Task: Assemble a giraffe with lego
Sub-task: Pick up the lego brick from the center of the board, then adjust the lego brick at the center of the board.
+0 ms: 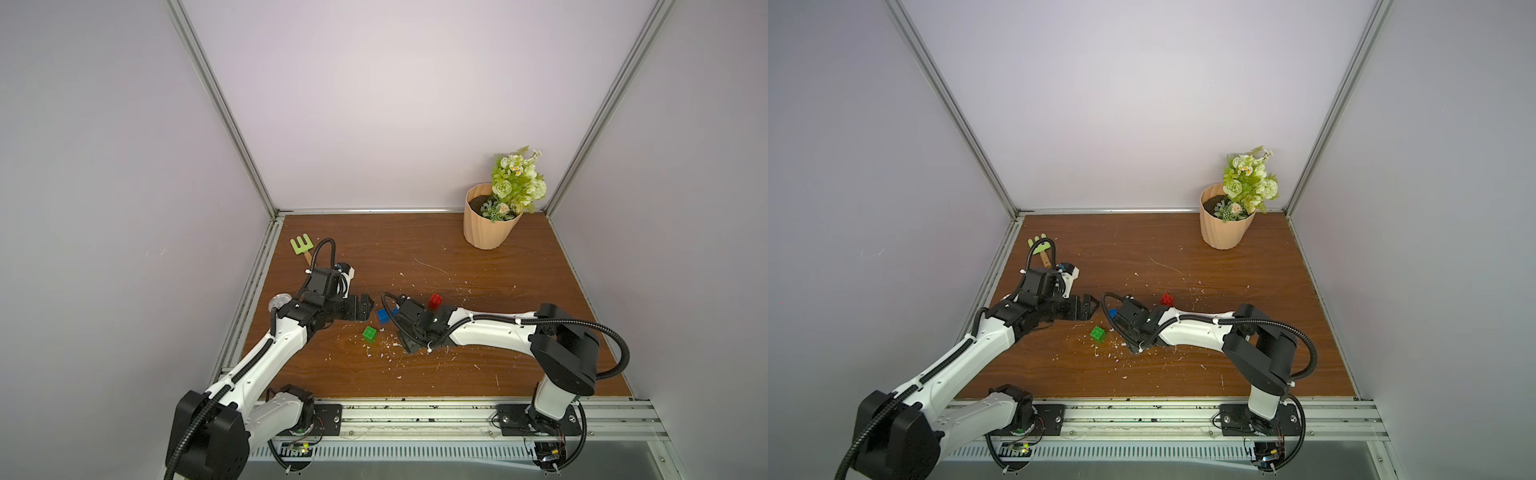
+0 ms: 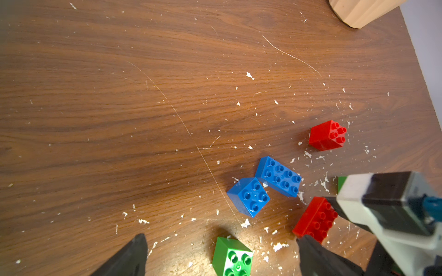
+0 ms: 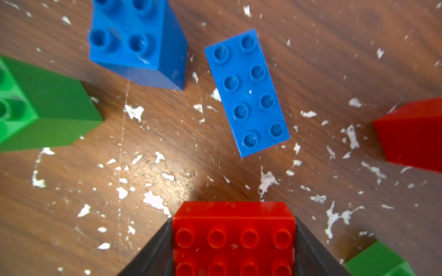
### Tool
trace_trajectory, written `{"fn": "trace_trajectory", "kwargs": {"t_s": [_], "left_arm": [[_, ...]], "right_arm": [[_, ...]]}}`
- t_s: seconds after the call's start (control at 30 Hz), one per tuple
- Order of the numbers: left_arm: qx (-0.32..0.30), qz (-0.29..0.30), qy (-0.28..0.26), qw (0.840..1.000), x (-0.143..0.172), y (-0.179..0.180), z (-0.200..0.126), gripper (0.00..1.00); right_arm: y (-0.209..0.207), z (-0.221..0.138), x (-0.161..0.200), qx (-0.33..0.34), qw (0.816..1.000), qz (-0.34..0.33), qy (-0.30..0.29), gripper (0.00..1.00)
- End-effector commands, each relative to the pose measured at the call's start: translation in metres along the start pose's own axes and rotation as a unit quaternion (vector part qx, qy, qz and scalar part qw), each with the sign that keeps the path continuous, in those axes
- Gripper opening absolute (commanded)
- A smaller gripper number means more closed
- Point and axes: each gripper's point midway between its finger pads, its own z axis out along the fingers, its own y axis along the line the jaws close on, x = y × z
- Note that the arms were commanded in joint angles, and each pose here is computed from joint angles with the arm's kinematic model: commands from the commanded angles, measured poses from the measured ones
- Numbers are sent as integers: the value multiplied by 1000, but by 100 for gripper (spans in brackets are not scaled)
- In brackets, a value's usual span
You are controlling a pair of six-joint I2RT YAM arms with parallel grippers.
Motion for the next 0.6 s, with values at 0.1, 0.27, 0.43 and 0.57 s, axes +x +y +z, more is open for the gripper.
{"fn": "trace_trajectory", "kwargs": {"t_s": [0.1,0.27,0.43,0.57], "left_arm": [[17,-13,8,1000,-2,-5,2,100],[26,-6,14,1000,-2,-7,3,100],[30,-4,15,999,-2,-9,3,99],[36,-3,16,999,-2,-11,2,100]], "right_arm": [[-32,-45,-48,7,999,-10,-46,67],[-70,-52,-65,28,998,-8,-48,66],[-92,-53,-79,37,998,-18,-52,67],[-100,-51,-90,27,997,-46,-55,67]]}}
